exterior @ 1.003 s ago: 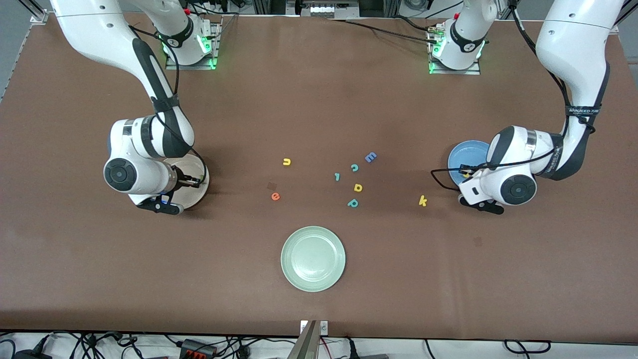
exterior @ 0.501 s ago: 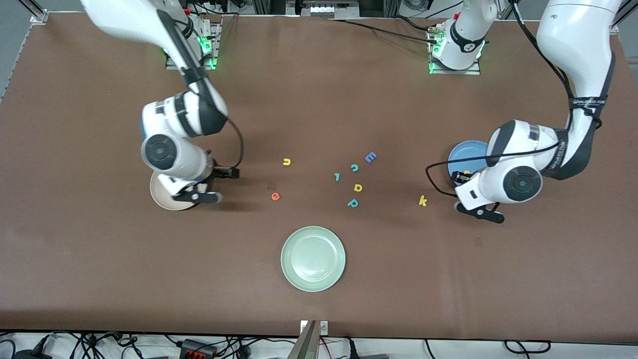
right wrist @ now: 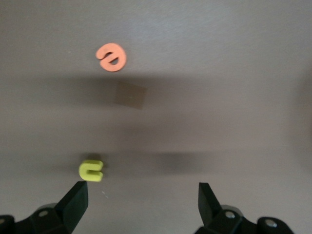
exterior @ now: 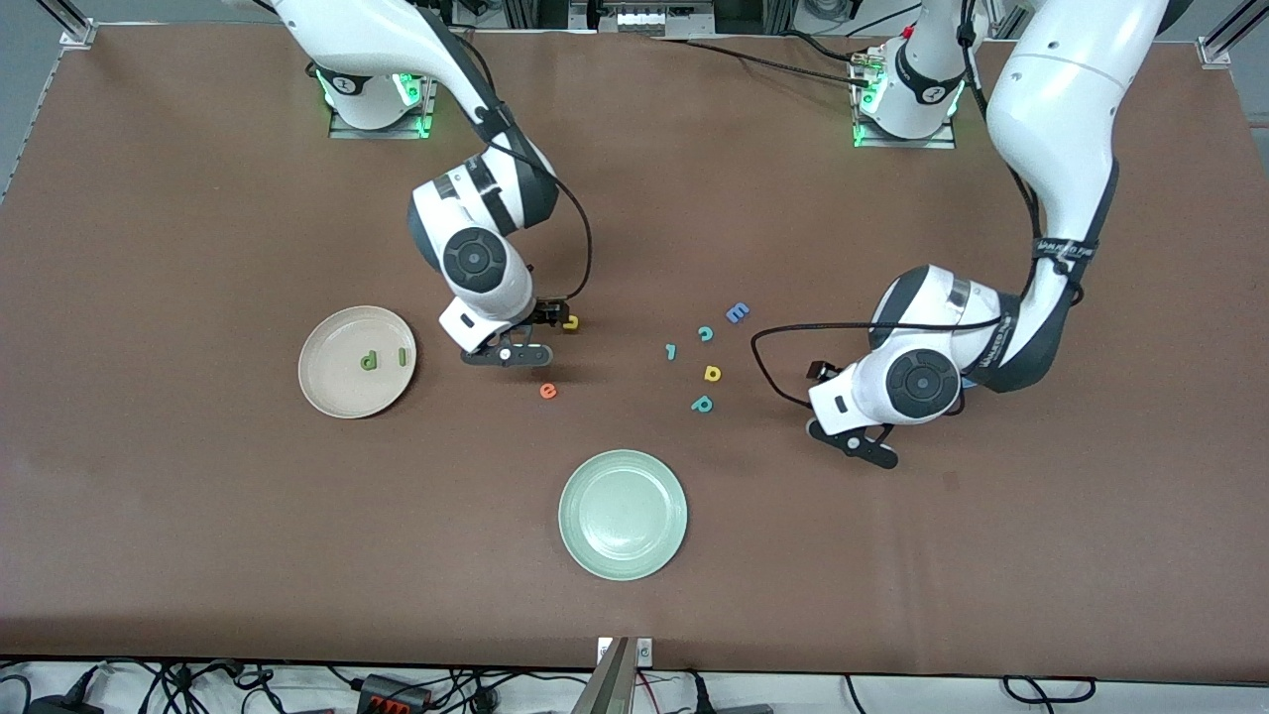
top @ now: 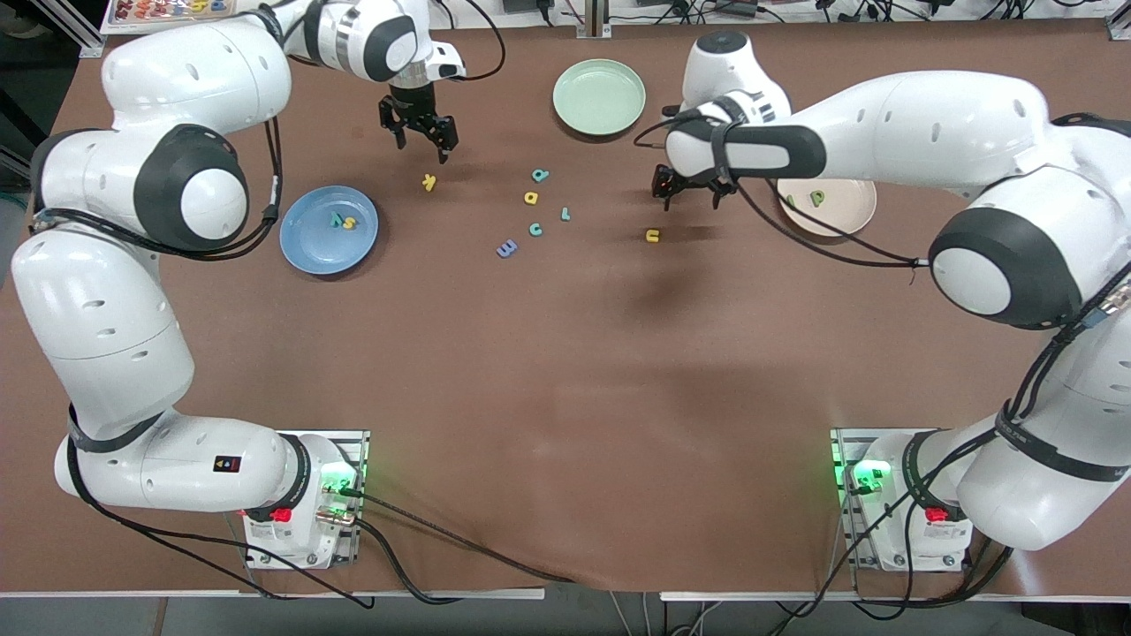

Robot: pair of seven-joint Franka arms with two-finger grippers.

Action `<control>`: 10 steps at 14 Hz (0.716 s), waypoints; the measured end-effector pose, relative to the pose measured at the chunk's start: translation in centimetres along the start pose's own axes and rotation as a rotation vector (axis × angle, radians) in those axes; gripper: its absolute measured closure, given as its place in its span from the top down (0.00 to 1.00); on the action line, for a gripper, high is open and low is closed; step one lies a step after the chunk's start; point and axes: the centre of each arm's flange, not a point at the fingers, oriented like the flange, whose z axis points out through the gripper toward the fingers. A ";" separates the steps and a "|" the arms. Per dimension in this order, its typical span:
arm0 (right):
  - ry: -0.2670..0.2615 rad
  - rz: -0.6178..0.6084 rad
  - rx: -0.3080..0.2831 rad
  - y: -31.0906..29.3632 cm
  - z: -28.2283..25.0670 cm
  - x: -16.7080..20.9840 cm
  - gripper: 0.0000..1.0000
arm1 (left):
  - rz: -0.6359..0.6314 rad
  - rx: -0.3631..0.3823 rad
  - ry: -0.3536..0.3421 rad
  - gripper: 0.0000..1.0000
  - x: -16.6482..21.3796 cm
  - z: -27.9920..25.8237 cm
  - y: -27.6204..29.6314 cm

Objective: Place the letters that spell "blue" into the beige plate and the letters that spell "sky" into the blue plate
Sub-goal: 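Grasp the yellow c and yellow k with the right and left grippers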

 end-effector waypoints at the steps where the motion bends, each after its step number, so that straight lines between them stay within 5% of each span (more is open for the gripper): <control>1: 0.010 0.019 0.001 -1.0 0.7 -0.4 0.98 | -0.003 -0.005 0.019 1.00 0.4 0.6 -0.3; 5: 0.037 0.061 0.003 -4.8 3.0 -2.7 0.85 | -0.004 -0.016 0.023 1.00 0.8 2.4 -0.4; 10: 0.070 0.062 0.017 -5.6 5.1 -2.6 0.82 | 0.000 -0.023 0.038 1.00 0.6 4.1 -0.5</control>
